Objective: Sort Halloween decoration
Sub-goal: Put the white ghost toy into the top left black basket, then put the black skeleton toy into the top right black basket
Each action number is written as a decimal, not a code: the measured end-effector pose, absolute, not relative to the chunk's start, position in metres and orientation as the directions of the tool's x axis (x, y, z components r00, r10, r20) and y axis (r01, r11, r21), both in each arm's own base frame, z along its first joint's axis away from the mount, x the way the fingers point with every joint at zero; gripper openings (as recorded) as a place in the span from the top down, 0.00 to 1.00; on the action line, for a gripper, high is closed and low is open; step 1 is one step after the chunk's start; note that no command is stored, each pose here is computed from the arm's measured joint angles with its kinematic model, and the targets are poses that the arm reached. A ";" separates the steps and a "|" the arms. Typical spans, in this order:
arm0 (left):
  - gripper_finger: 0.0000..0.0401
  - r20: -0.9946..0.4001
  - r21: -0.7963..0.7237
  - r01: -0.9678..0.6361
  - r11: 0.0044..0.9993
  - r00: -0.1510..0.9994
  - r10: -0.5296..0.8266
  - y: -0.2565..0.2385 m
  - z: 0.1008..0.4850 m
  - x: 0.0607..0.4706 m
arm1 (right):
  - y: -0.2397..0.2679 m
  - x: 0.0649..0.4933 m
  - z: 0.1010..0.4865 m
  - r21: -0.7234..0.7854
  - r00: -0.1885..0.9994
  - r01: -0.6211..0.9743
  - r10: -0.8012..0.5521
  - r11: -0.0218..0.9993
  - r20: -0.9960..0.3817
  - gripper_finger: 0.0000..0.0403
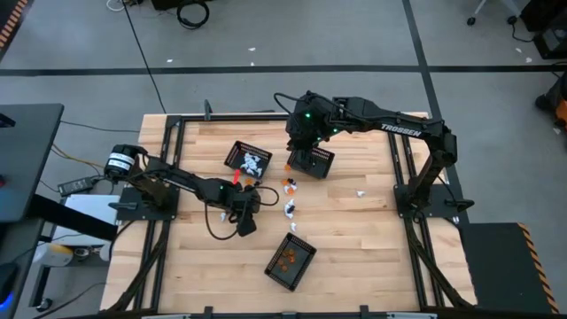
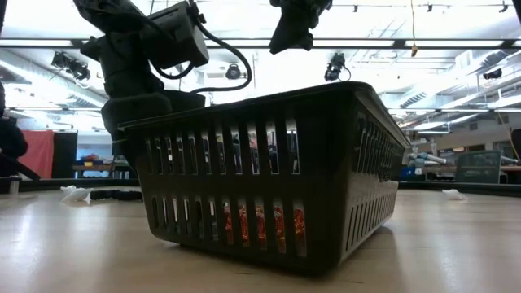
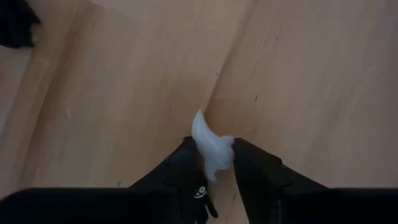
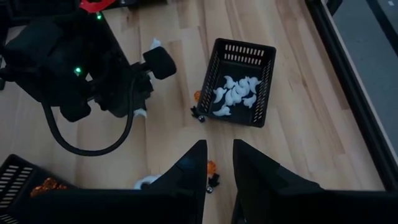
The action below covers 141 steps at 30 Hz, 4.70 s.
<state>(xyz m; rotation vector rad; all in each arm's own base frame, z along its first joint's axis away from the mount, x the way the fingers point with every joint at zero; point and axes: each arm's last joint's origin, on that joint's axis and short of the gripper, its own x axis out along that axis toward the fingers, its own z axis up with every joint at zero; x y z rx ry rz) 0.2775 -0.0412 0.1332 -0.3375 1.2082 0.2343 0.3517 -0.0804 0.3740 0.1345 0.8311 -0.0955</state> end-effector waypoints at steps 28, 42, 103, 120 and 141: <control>0.84 -0.913 -0.187 -0.463 0.866 0.408 0.021 -0.012 0.144 0.281 | -0.081 0.352 0.374 0.081 0.673 0.137 -0.033 0.987 -0.739 0.79; 0.84 -0.843 -0.241 -0.492 0.836 0.533 0.071 0.013 0.178 0.276 | -0.082 0.351 0.374 0.075 0.668 0.134 -0.034 0.988 -0.744 0.79; 0.57 -0.904 -0.177 -0.698 0.694 0.394 0.166 0.105 0.200 0.264 | -0.098 0.347 0.375 0.088 0.671 0.196 -0.068 0.977 -0.738 0.79; 0.57 -0.901 -0.075 -0.420 0.904 0.417 0.119 0.003 0.233 0.249 | -0.098 0.349 0.376 0.076 0.686 0.182 -0.071 0.980 -0.725 0.79; 0.57 -0.939 -0.065 -0.318 0.946 0.341 0.051 -0.048 0.154 0.268 | -0.095 0.349 0.376 0.080 0.685 0.164 -0.055 0.983 -0.726 0.79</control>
